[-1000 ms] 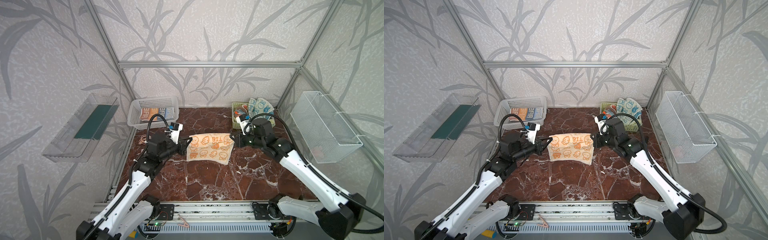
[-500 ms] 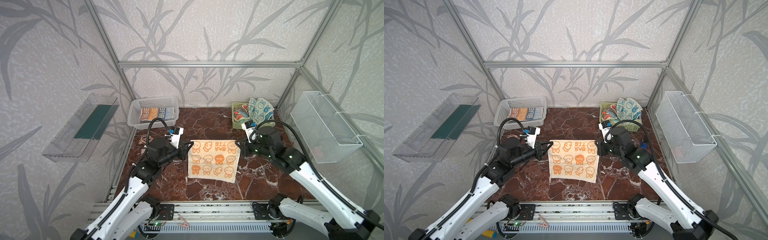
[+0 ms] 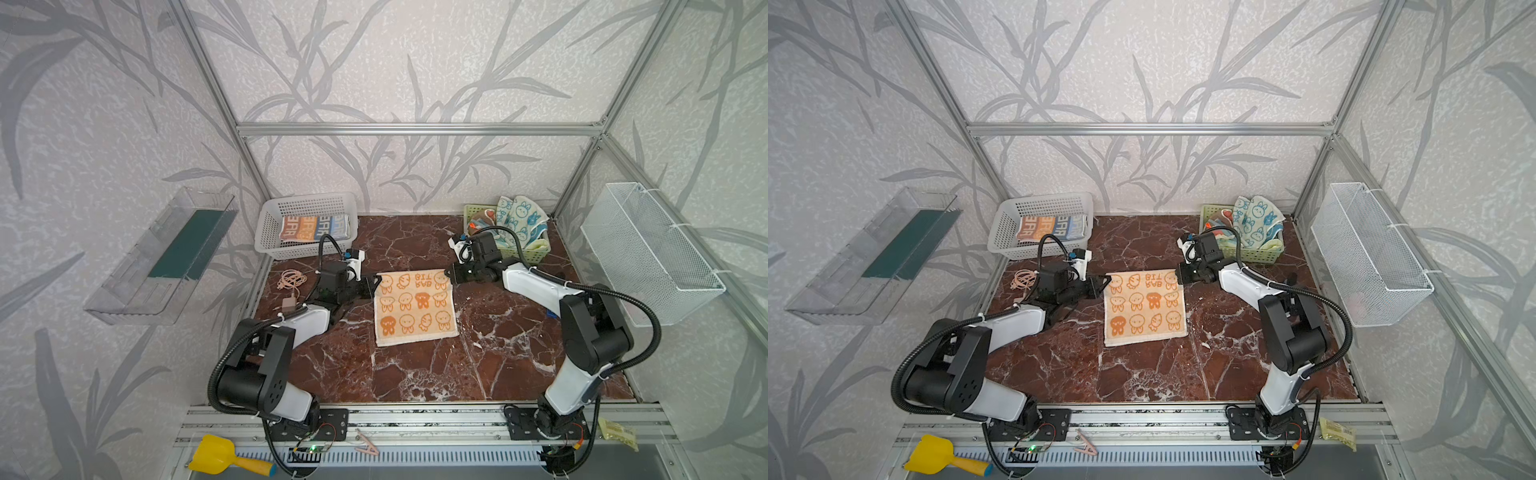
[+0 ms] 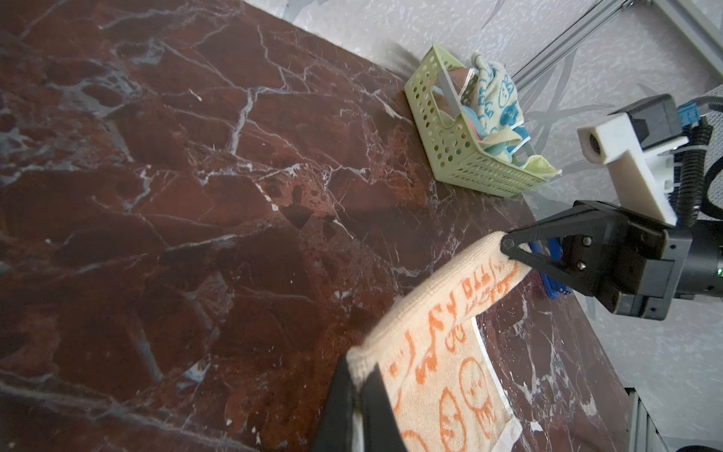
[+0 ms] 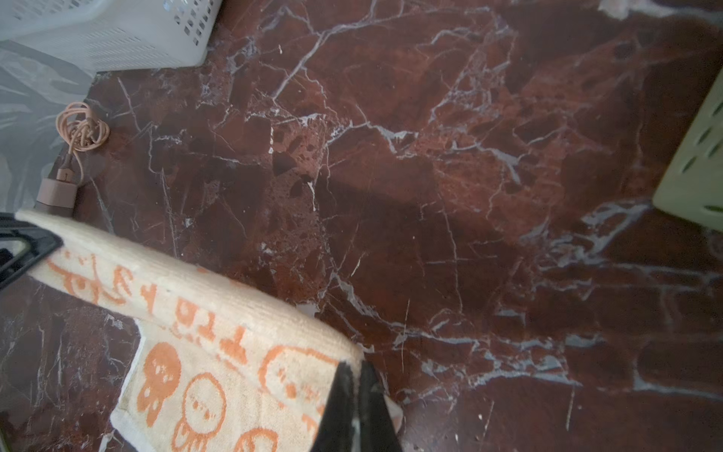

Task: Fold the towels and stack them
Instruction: 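Lift the far edge with both grippers and fold it toward the robot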

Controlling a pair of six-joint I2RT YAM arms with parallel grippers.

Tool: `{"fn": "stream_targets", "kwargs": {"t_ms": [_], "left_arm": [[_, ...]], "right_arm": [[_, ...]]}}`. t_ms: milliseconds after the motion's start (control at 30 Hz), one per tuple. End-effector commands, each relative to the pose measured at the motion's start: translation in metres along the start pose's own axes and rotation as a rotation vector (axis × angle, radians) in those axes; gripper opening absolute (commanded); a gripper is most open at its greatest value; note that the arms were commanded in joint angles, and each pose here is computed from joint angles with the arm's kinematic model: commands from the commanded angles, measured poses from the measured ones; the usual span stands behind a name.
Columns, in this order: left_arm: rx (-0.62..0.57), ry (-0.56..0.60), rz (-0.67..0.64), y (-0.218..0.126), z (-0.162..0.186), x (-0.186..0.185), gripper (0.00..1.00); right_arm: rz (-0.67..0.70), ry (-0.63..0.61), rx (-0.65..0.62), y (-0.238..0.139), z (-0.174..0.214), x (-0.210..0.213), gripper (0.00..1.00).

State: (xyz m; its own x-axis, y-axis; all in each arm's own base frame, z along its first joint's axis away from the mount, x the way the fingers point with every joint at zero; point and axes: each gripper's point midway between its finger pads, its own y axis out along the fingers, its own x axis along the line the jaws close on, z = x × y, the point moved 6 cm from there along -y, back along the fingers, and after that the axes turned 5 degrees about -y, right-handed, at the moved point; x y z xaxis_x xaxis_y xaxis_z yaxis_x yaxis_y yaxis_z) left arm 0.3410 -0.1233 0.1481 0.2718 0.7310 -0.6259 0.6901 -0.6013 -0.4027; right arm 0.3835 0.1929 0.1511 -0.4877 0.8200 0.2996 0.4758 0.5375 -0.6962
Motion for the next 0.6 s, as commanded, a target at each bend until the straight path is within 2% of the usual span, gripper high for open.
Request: {"fn": "stream_targets", "kwargs": {"t_ms": [0, 300, 567], "left_arm": [[-0.112, 0.044, 0.044, -0.005, -0.026, -0.01, 0.0], [0.055, -0.061, -0.045, -0.018, 0.034, 0.016, 0.0], [0.059, -0.057, -0.072, -0.037, 0.066, 0.025, 0.0]], "right_arm": [[0.0, -0.043, -0.059, -0.013, -0.011, 0.0, 0.0], [-0.046, 0.03, 0.005, -0.025, 0.04, 0.005, 0.0], [-0.072, 0.081, 0.033, -0.03, 0.069, 0.009, 0.0]]}}
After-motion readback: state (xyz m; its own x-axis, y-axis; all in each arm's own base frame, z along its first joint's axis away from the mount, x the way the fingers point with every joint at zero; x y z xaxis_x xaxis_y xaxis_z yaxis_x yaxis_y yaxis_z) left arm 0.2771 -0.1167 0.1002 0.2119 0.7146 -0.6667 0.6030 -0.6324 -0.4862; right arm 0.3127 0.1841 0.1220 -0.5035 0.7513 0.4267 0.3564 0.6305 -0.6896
